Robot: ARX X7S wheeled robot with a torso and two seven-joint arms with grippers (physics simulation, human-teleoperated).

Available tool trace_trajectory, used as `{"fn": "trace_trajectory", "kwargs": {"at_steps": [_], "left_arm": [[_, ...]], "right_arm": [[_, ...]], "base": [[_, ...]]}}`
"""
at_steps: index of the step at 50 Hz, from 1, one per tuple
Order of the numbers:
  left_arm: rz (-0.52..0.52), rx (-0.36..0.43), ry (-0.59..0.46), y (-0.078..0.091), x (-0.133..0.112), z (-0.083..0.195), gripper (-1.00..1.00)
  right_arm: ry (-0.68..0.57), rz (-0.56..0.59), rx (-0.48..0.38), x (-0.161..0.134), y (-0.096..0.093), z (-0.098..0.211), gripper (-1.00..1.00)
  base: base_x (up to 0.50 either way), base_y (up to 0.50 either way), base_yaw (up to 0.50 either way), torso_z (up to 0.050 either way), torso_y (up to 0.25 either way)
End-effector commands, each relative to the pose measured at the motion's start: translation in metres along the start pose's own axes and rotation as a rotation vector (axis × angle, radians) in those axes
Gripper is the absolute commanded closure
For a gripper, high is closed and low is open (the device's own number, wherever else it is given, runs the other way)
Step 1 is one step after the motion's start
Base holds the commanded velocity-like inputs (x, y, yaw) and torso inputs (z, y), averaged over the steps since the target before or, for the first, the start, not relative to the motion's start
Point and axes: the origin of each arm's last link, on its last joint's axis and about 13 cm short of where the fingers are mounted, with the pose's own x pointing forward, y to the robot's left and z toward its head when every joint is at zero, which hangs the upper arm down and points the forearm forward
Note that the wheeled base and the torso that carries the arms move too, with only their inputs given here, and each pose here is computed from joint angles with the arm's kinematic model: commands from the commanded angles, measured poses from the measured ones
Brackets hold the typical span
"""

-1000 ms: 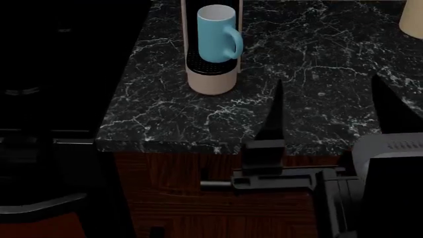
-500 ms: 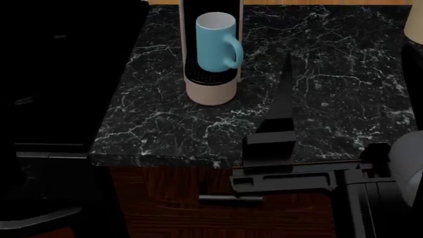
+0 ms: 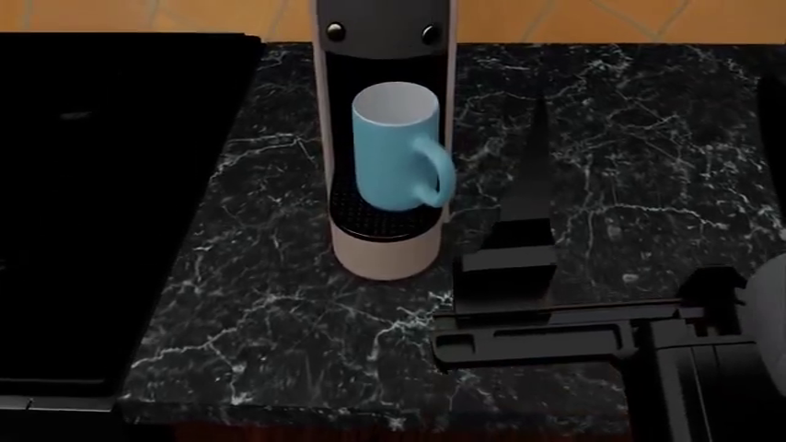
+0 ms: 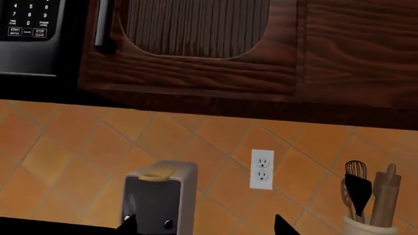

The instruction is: Pick the mug from under the coffee machine dispenser and place it on the counter.

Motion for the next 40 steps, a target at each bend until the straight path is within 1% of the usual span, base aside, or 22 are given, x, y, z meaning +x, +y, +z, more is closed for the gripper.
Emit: {"fn": "trace_trajectory", "kwargs": {"at_steps": [1, 5, 28, 37, 40], "left_arm": [[0.008, 0.001, -0.006, 0.0006, -0.0002, 0.0007, -1.0], [0.009, 0.006, -0.006, 0.0011, -0.0013, -0.0003, -1.0], [0.013, 0.002, -0.001, 0.0039, -0.0034, 0.0, -1.0], [0.014, 0.001, 0.0, 0.0035, -0.0039, -0.0001, -1.0], [0.014, 0.001, -0.001, 0.0034, -0.0043, 0.0005, -1.0]], "right_arm": [[0.004, 0.003, 0.0, -0.0002, -0.0002, -0.0006, -1.0], [-0.003, -0.008, 0.002, -0.0005, -0.0007, 0.0, -1.0], [0.003, 0.005, -0.005, -0.0035, 0.0019, 0.0015, -1.0], [0.002, 0.014, -0.004, -0.0045, 0.0019, 0.002, -1.0], [0.006, 0.017, -0.007, -0.0053, 0.0011, 0.0019, -1.0]], "base": [[0.39, 0.0, 0.0, 0.0, 0.0], [0.39, 0.0, 0.0, 0.0, 0.0], [0.38, 0.0, 0.0, 0.0, 0.001], [0.29, 0.0, 0.0, 0.0, 0.001], [0.0, 0.0, 0.0, 0.0, 0.0]]}}
